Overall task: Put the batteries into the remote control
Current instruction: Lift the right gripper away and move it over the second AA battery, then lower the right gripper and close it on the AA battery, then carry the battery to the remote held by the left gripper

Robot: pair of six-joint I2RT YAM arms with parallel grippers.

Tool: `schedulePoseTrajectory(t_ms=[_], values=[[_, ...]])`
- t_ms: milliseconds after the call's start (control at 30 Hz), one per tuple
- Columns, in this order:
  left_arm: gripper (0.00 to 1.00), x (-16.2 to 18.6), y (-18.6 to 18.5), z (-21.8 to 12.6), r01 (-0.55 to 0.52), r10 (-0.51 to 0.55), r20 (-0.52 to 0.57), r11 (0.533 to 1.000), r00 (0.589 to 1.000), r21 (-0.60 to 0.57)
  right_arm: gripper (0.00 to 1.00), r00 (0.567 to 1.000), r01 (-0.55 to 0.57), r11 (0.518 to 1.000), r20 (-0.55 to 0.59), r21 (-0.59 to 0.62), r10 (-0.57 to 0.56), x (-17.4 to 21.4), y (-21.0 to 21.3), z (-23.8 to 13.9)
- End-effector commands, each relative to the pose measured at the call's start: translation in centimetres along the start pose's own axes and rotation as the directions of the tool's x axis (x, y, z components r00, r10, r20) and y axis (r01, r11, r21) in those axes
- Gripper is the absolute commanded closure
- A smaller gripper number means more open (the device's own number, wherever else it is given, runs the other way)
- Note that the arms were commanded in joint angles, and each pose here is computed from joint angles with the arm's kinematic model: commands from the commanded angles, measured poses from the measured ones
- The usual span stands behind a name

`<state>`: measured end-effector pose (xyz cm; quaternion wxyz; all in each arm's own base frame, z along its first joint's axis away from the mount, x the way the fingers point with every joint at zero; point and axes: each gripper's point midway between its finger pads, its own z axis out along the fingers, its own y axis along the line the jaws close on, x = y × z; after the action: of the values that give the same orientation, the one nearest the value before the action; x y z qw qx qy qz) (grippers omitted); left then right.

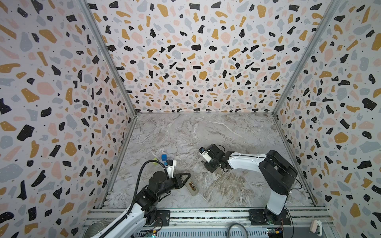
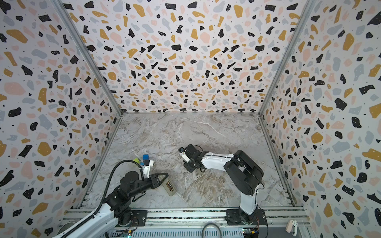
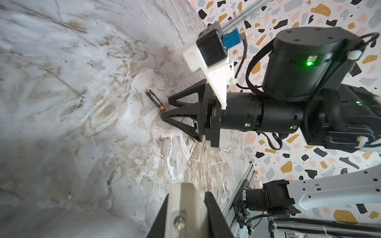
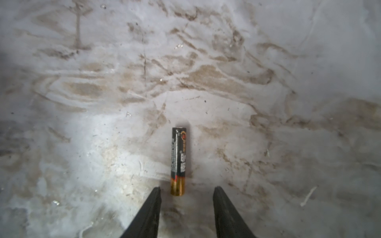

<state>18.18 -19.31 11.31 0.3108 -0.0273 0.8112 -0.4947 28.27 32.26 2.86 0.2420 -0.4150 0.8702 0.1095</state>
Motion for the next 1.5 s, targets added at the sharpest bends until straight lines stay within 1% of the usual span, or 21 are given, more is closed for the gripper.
schedulePoseTrajectory(t_ms=[0, 133, 467, 600, 767, 867, 1000, 1167, 1333, 1467], values=[[1.00, -1.1, -1.4, -0.2, -0.020, 0.017, 0.049, 0.997, 0.999, 0.068, 0.58, 0.999, -0.010, 1.000, 0.040, -0.018, 0.011, -1.7, 0.1, -0.1], [1.00, -1.1, -1.4, -0.1, -0.016, 0.013, 0.049, 0.997, 0.999, 0.071, 0.62, 0.999, -0.018, 1.000, 0.031, -0.025, 0.018, -1.3, 0.1, 0.5], [1.00, -1.1, -1.2, -0.1, -0.014, 0.011, 0.053, 0.998, 0.999, 0.064, 0.81, 1.000, -0.014, 1.000, -0.016, -0.026, 0.013, 0.1, 0.1, 1.2], [1.00, -1.3, -1.2, -0.2, -0.010, 0.006, 0.065, 0.998, 0.998, 0.067, 0.87, 1.000, -0.013, 1.000, -0.021, -0.022, 0.012, 0.4, 0.0, 1.0], [1.00, -1.6, -1.3, -0.3, 0.001, -0.011, 0.102, 0.996, 0.995, 0.093, 0.96, 1.000, -0.004, 1.000, 0.002, -0.019, 0.004, 0.4, 0.4, -0.1], [1.00, -2.0, -1.5, -0.4, 0.008, -0.023, 0.130, 0.993, 0.991, 0.115, 1.00, 0.998, 0.015, 1.000, 0.053, -0.015, -0.014, -0.3, 1.1, -2.0], [1.00, -2.3, -1.5, -0.6, 0.016, -0.036, 0.156, 0.992, 0.987, 0.126, 1.00, 0.990, 0.036, 0.999, 0.135, 0.009, -0.036, -1.6, 2.4, -5.4], [1.00, -2.8, -1.5, -0.7, 0.024, -0.047, 0.183, 0.992, 0.982, 0.125, 1.00, 0.976, 0.051, 0.999, 0.212, 0.008, -0.052, -2.4, 5.1, -9.8], [1.00, -3.2, -1.9, -1.0, 0.030, -0.061, 0.205, 0.988, 0.977, 0.151, 1.00, 0.964, 0.068, 0.998, 0.259, -0.001, -0.065, -2.5, 7.7, -13.1], [1.00, -3.3, -2.0, -1.1, 0.037, -0.072, 0.217, 0.986, 0.973, 0.162, 1.00, 0.956, 0.101, 0.994, 0.279, -0.038, -0.087, -2.6, 10.2, -14.6]])
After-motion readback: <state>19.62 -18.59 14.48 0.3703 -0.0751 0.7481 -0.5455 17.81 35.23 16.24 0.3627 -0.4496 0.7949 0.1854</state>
